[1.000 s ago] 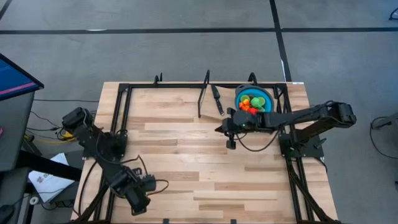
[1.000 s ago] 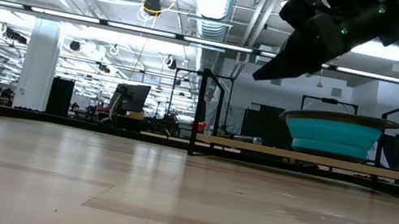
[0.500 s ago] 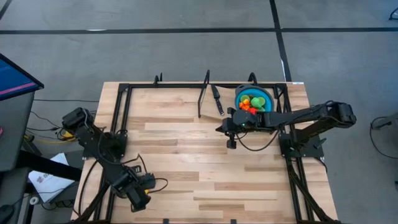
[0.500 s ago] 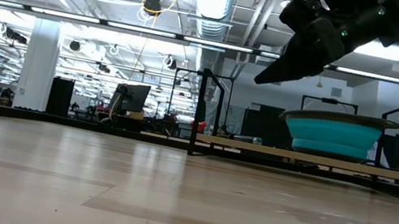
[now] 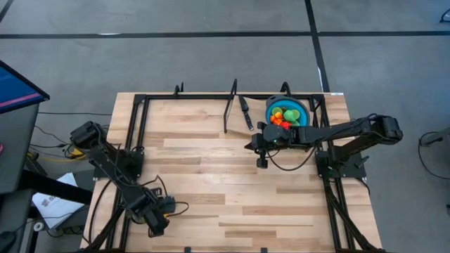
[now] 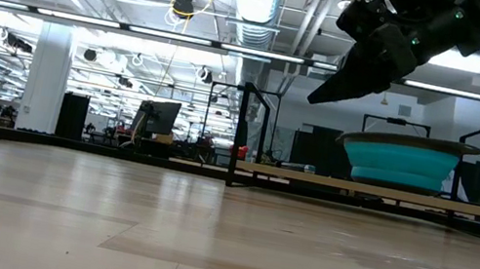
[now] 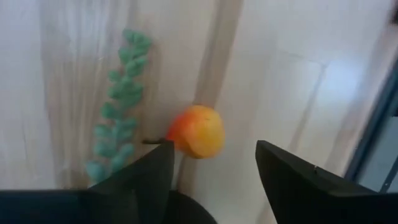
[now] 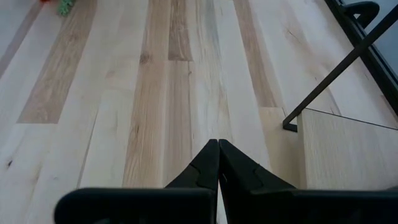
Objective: Pick & Place Fruit
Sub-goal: Put the orange pear into the blue colander
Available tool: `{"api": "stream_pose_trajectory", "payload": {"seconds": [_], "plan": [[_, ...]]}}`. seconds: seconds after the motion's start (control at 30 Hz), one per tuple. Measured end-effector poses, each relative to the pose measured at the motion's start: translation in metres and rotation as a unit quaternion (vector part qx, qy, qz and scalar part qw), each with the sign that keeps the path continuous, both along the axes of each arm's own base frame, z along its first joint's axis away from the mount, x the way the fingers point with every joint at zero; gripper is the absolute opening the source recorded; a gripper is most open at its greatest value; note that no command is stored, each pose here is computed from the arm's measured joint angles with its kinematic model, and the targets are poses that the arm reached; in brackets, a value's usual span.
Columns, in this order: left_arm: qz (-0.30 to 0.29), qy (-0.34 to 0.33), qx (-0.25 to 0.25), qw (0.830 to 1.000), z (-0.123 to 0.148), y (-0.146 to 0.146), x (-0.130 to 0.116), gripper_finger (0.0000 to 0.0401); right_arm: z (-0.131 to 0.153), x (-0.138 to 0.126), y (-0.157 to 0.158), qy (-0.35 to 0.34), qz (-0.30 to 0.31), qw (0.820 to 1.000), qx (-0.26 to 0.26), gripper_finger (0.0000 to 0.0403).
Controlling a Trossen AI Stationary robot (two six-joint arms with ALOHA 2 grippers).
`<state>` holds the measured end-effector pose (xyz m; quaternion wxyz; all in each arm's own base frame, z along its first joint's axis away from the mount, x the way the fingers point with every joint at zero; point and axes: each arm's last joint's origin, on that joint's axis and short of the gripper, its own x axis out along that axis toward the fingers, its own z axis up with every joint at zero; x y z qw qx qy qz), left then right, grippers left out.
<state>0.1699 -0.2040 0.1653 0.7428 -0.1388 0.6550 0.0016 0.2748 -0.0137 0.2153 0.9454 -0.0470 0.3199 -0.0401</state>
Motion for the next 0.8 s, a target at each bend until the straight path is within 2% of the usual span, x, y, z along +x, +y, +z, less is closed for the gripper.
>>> {"api": "stream_pose_trajectory", "payload": {"seconds": [0.17,0.3,0.6,0.8], "plan": [[0.004,0.001,0.007,1.0,-0.011,0.006,-0.003,0.0203,0.0,0.0,0.0,0.0,0.0,1.0,0.0,0.0],[0.011,-0.022,0.018,1.0,-0.016,0.008,-0.003,0.0194,0.0,0.0,0.0,0.0,0.0,1.0,0.0,0.0],[0.011,-0.036,-0.005,0.999,-0.029,0.011,-0.006,0.0175,0.0,0.0,0.0,0.0,0.0,1.0,0.0,0.0],[0.009,-0.03,-0.012,0.999,-0.03,0.012,-0.007,0.0137,0.0,0.0,0.0,0.001,0.006,1.0,-0.009,0.0]]}}
